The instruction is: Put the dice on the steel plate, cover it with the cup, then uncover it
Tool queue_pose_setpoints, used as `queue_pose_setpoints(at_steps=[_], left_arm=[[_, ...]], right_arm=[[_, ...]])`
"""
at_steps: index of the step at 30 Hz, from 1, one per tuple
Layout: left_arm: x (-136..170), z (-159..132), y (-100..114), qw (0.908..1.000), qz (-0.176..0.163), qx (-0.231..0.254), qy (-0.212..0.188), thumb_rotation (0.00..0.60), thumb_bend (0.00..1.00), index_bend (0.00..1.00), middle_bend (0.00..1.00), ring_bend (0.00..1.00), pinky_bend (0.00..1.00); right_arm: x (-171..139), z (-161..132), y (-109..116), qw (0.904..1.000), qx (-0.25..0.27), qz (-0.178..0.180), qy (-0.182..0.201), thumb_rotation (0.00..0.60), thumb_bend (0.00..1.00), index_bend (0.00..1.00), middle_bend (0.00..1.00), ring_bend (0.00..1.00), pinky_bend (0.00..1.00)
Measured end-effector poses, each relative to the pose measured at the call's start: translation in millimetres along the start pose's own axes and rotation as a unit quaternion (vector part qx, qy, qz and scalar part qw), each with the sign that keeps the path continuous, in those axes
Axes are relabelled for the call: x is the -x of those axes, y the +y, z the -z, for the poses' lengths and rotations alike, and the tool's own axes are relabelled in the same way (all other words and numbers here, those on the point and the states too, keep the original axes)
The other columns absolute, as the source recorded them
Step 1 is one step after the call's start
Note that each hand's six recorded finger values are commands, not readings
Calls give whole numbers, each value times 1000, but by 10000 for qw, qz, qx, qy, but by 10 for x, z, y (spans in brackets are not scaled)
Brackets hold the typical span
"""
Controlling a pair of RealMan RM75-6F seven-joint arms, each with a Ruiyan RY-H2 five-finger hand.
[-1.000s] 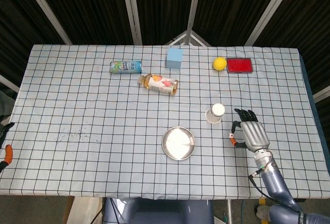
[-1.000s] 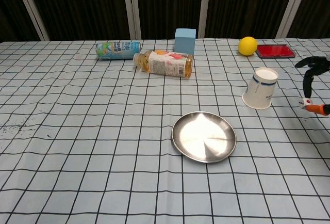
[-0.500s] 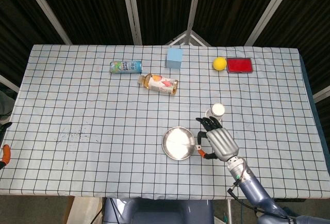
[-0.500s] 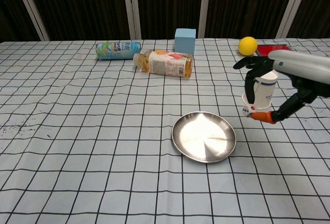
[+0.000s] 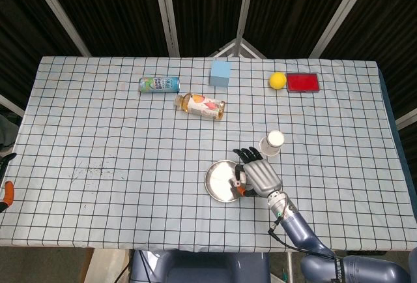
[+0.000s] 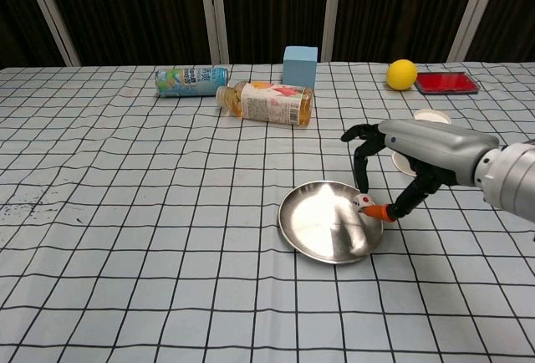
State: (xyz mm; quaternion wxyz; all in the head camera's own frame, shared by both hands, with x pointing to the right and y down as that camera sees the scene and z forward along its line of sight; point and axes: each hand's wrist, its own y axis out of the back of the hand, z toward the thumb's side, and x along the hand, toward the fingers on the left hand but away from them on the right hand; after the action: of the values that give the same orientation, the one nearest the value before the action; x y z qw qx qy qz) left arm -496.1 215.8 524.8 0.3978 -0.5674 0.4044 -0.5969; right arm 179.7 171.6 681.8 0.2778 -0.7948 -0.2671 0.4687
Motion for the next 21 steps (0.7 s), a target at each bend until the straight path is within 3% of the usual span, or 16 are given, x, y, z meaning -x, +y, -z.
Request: queue_pose_setpoints(at_steps=[13, 21], left_arm=[[-13, -28, -41, 10000, 57, -51, -25, 600, 837, 148, 0, 0, 0], [-26, -5, -37, 10000, 54, -47, 1, 600, 837, 148, 0, 0, 0]], right_arm=[[226, -266, -195, 9994, 158, -92, 297, 600, 360, 609, 116, 86, 0], [425, -299, -344, 9995, 126, -117, 247, 600, 360, 595, 116, 86, 0]])
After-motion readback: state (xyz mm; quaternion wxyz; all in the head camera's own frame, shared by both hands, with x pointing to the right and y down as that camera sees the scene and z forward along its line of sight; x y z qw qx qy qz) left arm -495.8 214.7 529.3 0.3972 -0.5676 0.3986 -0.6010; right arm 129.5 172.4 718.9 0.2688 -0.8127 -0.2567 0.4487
